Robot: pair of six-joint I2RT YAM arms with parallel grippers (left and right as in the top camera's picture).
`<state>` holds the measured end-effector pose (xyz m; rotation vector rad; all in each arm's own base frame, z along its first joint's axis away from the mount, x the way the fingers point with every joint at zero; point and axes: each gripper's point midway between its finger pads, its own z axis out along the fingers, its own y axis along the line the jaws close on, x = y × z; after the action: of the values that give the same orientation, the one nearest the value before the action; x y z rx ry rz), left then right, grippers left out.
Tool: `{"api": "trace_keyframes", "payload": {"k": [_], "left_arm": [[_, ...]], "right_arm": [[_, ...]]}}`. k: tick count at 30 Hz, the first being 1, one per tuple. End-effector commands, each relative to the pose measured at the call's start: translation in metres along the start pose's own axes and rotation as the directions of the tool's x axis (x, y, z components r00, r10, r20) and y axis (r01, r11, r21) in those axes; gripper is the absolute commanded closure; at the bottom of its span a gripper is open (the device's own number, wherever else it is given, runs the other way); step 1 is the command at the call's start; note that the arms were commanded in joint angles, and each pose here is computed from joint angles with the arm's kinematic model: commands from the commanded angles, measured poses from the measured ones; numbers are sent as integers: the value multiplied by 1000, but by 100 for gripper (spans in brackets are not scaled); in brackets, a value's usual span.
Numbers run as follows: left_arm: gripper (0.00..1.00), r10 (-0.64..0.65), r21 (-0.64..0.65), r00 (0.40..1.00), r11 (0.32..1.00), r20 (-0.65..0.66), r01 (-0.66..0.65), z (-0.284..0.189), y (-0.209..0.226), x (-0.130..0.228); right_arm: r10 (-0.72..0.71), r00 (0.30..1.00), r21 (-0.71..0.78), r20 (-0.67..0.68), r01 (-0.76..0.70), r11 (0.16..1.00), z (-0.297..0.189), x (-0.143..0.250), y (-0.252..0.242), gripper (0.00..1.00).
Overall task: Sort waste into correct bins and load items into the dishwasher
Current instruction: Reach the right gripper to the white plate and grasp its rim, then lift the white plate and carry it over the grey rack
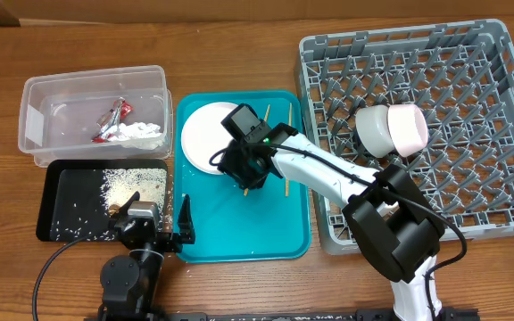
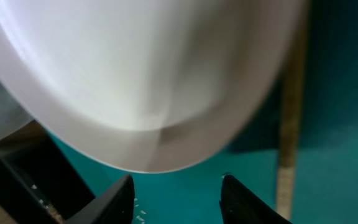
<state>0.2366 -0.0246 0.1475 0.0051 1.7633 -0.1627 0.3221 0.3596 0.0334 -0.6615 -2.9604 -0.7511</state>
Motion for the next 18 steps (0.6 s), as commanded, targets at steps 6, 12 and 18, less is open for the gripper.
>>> {"api": "trace_keyframes", "payload": {"k": [6, 12, 18], "left_arm": [[0, -12, -3, 1000, 1000, 9, 12, 0, 1, -1], [0, -12, -3, 1000, 1000, 9, 12, 0, 1, -1], [0, -12, -3, 1000, 1000, 9, 12, 0, 1, -1]], "right_arm": [[174, 984, 9, 34, -174, 985, 11, -9, -4, 56], [188, 982, 48, 21, -189, 981, 26, -8, -16, 63], [191, 981, 59, 26, -192, 980, 25, -9, -19, 96]]}}
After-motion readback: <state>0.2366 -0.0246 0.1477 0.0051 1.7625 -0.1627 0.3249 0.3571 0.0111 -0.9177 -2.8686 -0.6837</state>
